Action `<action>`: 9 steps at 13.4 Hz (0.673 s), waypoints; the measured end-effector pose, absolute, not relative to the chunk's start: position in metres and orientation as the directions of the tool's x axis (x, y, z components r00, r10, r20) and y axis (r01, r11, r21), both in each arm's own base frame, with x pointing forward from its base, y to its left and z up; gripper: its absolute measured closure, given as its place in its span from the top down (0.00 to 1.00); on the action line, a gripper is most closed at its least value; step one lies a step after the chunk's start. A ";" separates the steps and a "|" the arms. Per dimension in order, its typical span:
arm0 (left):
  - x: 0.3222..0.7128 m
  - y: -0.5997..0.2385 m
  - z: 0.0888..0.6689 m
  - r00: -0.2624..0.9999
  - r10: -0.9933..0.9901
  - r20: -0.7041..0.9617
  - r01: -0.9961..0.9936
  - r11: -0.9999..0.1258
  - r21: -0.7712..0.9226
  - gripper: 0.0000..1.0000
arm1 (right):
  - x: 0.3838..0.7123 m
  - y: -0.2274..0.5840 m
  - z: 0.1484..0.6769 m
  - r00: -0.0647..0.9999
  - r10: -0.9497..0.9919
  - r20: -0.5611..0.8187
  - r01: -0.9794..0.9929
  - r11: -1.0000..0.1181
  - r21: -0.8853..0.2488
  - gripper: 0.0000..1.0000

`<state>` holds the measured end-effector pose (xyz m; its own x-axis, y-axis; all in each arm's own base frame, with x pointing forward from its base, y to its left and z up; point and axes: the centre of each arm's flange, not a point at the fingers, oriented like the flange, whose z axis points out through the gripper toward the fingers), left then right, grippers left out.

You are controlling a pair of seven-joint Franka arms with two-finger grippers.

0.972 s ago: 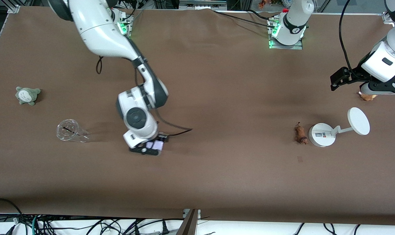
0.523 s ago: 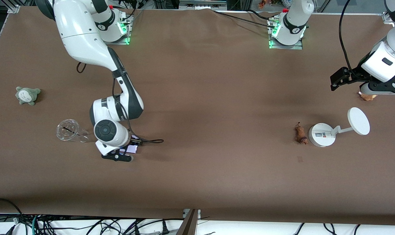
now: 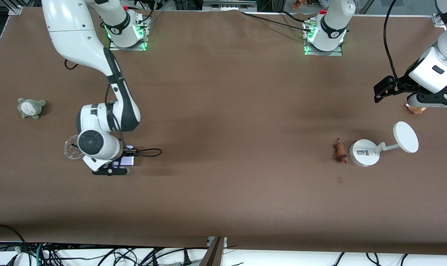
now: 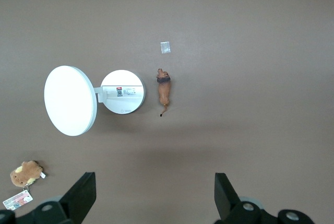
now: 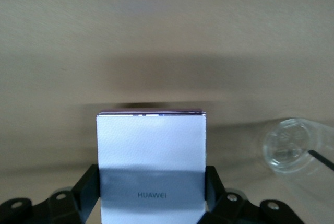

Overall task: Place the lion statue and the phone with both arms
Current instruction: 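Lower the phone beside the glass cup and open the right gripper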

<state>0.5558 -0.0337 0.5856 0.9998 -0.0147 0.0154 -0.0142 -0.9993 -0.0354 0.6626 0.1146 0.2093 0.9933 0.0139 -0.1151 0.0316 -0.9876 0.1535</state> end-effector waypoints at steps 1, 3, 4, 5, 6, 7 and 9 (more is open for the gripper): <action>0.556 -0.034 0.586 1.000 -0.015 0.015 -0.014 -0.999 -0.035 1.00 | 0.658 0.106 0.205 0.993 0.019 -0.115 0.036 -0.988 0.150 0.83; 0.556 -0.034 0.586 1.000 -0.015 0.015 -0.014 -0.999 -0.035 1.00 | 0.649 0.101 0.196 0.994 0.024 -0.111 0.040 -0.988 0.146 0.83; 0.556 -0.034 0.586 1.000 -0.015 0.015 -0.014 -0.999 -0.035 1.00 | 0.646 0.099 0.191 0.993 0.025 -0.111 0.042 -0.988 0.146 0.83; 0.556 -0.034 0.586 1.000 -0.015 0.015 -0.014 -0.999 -0.035 1.00 | 0.644 0.099 0.189 0.993 0.030 -0.112 0.046 -0.988 0.146 0.83; 0.556 -0.034 0.586 1.000 -0.015 0.015 -0.014 -0.999 -0.035 1.00 | 0.643 0.098 0.188 0.993 0.037 -0.115 0.054 -0.988 0.145 0.83; 0.556 -0.034 0.586 1.000 -0.015 0.015 -0.014 -0.999 -0.035 1.00 | 0.643 0.098 0.188 0.992 0.040 -0.116 0.057 -0.988 0.145 0.83; 0.556 -0.034 0.586 1.000 -0.015 0.015 -0.014 -0.999 -0.035 1.00 | 0.643 0.096 0.188 0.992 0.043 -0.117 0.059 -0.988 0.144 0.89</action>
<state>0.5558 -0.0337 0.5856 0.9998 -0.0147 0.0153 -0.0142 -0.9993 -0.0354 0.6429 0.0963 0.1876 0.9923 0.0426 -0.1167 0.0593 -0.9878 0.1441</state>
